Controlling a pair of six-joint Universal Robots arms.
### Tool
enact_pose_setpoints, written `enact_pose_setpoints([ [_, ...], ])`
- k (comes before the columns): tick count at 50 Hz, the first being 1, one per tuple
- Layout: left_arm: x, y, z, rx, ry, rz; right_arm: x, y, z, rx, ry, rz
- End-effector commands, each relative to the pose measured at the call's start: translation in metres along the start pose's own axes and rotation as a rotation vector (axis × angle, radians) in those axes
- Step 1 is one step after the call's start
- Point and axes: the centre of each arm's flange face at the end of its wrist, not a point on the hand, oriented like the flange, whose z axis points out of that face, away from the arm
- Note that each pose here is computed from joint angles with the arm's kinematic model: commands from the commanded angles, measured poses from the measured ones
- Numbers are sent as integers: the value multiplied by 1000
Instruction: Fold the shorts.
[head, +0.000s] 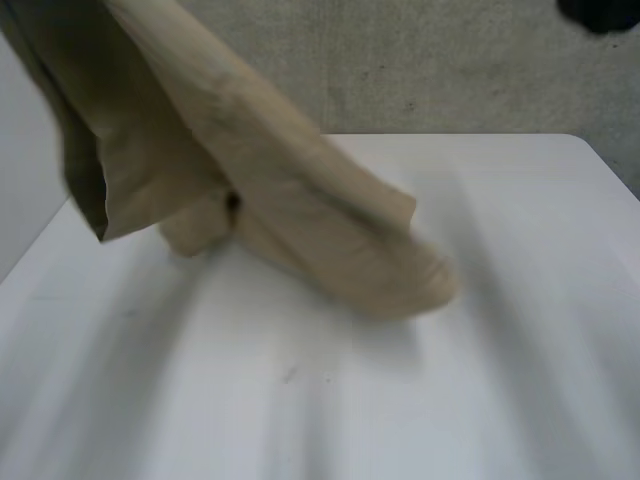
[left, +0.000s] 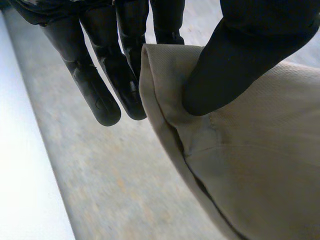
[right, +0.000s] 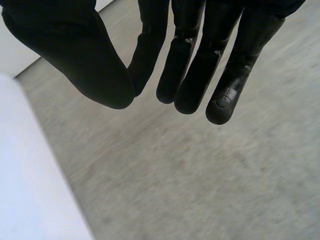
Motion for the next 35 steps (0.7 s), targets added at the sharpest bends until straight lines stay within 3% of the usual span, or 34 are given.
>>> enact_pose_setpoints([
  [1, -7, -15, 11, 54, -29, -10, 15, -24, -4, 45, 77, 36],
  [6, -4, -4, 14, 26, -20, -7, 3, -8, -3, -14, 41, 69],
  [9, 6, 28, 21, -56, 2, 12, -12, 10, -3, -72, -3, 118],
  [14, 22, 76, 29, -177, 40, 37, -55, 65, 2, -249, -118, 287],
  [22, 52, 124, 49, -260, 91, 49, -90, 126, -1, -455, -192, 412],
  [29, 93, 108, 74, -155, 149, 7, -78, 165, 7, -547, -81, 535],
  [35, 117, 105, 79, -110, 185, 54, -61, 190, 10, -592, 46, 725],
])
